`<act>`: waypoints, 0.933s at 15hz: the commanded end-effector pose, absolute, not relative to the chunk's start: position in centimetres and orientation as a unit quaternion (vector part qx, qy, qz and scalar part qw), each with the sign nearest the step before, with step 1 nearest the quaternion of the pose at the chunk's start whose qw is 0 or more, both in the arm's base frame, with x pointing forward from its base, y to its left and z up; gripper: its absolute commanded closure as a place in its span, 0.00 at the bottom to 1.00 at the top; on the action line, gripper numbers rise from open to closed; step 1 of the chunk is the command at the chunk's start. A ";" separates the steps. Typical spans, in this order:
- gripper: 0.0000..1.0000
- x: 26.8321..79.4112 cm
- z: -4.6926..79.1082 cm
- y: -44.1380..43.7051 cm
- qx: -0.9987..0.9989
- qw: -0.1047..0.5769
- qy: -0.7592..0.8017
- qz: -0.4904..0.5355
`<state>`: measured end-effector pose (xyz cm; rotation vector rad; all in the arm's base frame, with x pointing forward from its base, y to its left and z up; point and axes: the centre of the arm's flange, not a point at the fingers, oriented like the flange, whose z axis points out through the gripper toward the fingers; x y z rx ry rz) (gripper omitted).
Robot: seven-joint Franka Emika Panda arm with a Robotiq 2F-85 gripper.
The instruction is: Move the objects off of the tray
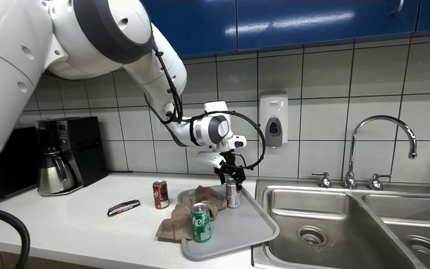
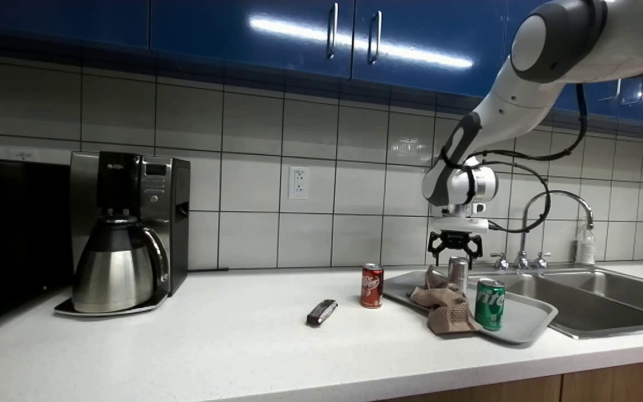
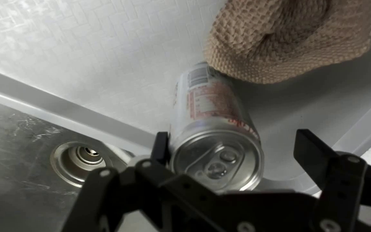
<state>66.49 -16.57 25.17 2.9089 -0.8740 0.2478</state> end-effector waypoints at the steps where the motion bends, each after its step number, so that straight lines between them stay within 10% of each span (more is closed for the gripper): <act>1: 0.00 67.6 25.3 -16.8 0.951 0.039 -0.297 0.071; 8: 0.58 67.4 25.5 -16.9 0.951 0.040 -0.297 0.072; 14: 0.62 66.8 26.5 -16.7 0.951 0.039 -0.295 0.078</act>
